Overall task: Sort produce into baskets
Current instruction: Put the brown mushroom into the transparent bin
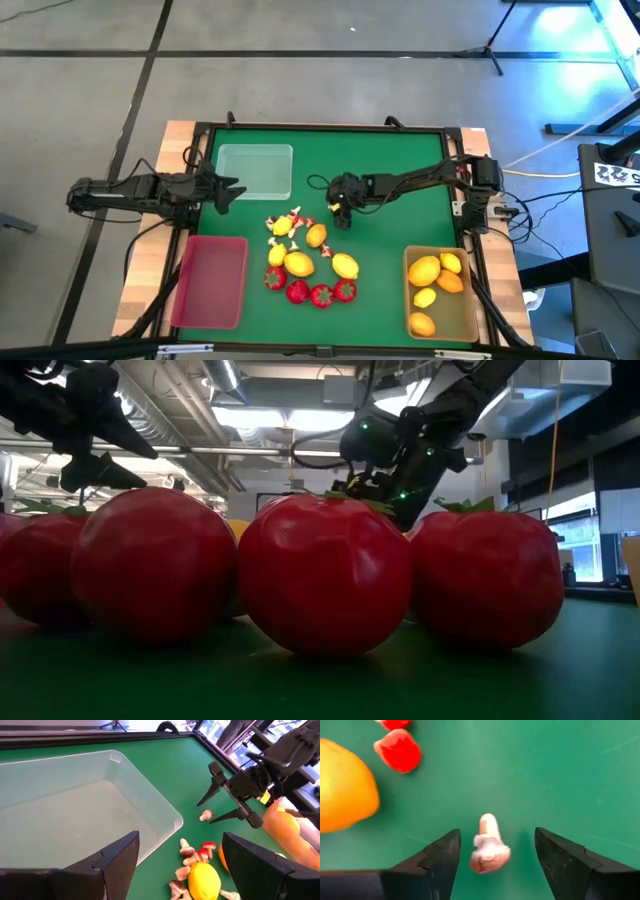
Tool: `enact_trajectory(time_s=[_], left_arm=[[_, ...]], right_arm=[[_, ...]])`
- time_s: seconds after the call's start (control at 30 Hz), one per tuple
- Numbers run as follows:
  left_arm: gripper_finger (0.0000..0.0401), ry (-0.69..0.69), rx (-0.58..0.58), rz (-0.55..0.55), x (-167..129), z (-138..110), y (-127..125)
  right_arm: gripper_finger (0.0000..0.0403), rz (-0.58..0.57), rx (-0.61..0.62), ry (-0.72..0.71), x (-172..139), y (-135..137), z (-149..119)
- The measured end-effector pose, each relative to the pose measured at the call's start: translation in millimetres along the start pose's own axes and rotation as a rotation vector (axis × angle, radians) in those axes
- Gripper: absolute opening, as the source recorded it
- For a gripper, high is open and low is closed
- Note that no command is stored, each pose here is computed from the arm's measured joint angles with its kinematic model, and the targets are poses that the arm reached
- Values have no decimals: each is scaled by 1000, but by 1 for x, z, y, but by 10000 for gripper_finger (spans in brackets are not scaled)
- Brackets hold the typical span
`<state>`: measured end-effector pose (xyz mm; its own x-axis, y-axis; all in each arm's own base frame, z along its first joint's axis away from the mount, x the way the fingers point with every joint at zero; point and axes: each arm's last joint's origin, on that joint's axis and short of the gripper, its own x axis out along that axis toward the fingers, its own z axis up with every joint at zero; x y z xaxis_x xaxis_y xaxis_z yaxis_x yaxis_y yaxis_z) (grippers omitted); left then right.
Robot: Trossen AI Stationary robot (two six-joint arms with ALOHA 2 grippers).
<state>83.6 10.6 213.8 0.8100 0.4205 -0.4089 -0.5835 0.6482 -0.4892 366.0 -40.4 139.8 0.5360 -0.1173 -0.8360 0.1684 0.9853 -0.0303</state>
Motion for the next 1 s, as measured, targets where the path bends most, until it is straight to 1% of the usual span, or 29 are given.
enact_trajectory(time_s=[0.23,0.33,0.47,0.8,0.9,1.0], left_arm=[[279,0,-11,0,0,0,0],[279,0,-13,0,0,0,0],[279,1,-14,1,0,0,0],[279,1,-22,1,0,0,0],[279,0,-22,0,0,0,0],[279,0,-23,0,0,0,0]], right_arm=[[252,3,6,30,5,0,-4],[241,7,6,30,10,1,-4],[205,27,8,38,13,1,-6],[110,32,7,29,11,2,-5],[90,31,7,28,11,2,-5],[78,29,7,28,10,2,-2]])
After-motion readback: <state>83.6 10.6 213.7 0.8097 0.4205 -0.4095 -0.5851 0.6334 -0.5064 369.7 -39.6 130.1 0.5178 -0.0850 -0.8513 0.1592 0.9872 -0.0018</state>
